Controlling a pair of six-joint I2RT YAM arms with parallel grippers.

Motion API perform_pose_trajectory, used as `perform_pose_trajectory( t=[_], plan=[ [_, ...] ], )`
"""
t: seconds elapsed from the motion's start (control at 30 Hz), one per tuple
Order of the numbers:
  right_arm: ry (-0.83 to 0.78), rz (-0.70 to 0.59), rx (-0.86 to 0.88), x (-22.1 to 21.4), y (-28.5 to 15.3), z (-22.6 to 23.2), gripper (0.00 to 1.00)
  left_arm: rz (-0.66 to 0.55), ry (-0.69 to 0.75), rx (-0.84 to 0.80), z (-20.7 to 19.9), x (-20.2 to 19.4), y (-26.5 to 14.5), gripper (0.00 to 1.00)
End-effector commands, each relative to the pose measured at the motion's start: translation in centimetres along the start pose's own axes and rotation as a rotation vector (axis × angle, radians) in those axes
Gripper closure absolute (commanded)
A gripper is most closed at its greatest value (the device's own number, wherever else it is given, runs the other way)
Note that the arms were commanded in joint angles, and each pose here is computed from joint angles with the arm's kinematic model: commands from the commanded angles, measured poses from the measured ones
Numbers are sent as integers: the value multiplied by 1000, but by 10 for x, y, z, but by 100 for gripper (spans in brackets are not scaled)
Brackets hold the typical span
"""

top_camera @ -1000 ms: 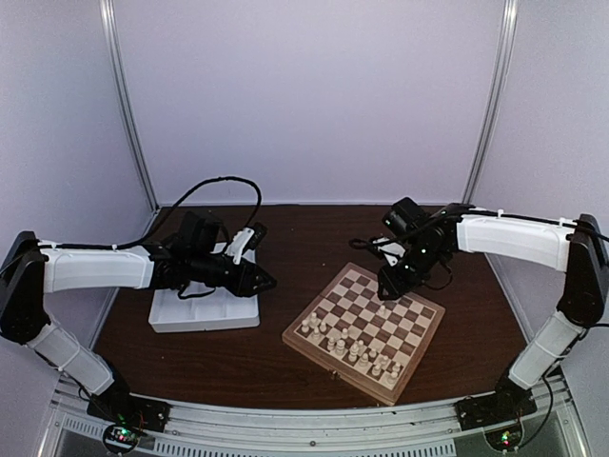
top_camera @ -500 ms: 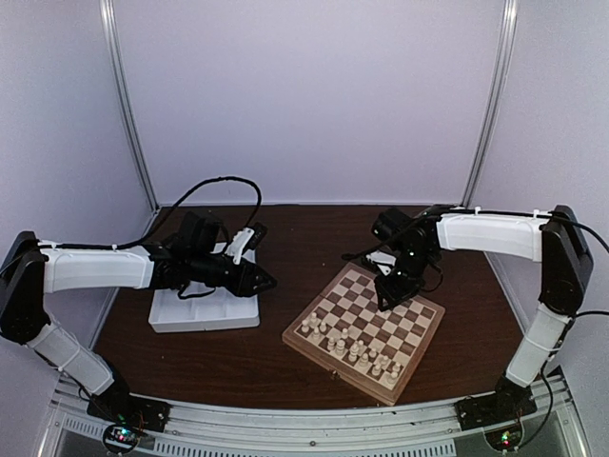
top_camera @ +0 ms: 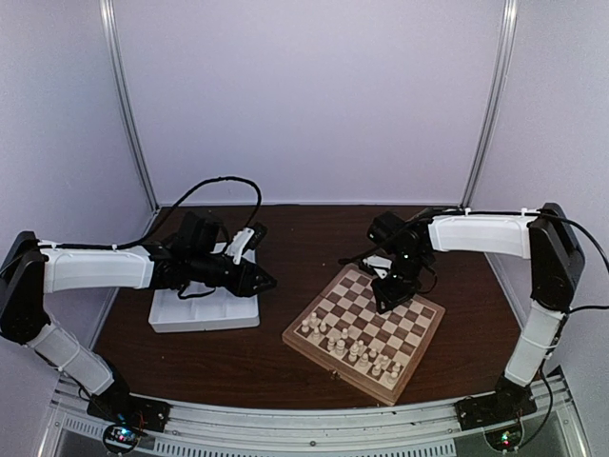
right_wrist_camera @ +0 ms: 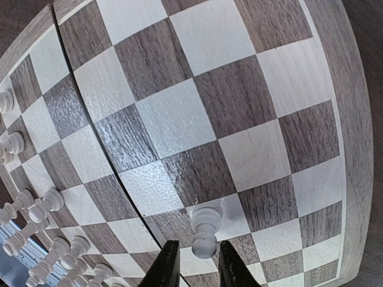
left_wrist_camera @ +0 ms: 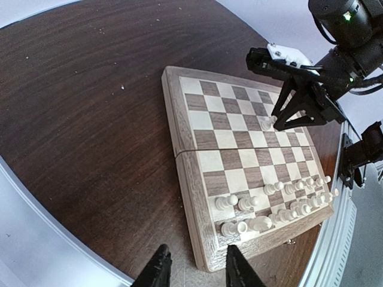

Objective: Set up the chess pieces on the board
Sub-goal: Pick up the chess piece from the chessboard.

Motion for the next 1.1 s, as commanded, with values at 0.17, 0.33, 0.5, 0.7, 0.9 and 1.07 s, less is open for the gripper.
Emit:
perform_pose_trajectory(
  t=[0.17,0.33,0.5,0.7,0.9,1.07],
  plan=[
    [-1,-26,-9,10,0,-1,78,-38,28,11,1,11,-4,68],
    [-3,-28,-18,11,1,-2,82,-38,29,11,0,11,-4,68],
    [-8,-26,-18,13,1,-1,88,-35,30,13,0,10,-4,68],
    [-36,-38,6,16,-8,6,92,-37,30,15,1,10,-4,68],
    [-114,-61,88,18,-18,30,93,-37,30,11,1,11,-3,68],
    [-179,-59,129,21,-22,50,93,-36,29,10,1,11,-3,68]
  ],
)
Point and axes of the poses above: each gripper's point midway between its finger pads, its own y axis out along the fingers, its own z axis along the line the jaws close on, x = y × z, the point moved 7 cm from there along -y, back along the fingers, and after that the axes turned 6 degrees about y, right-handed, at the moved point
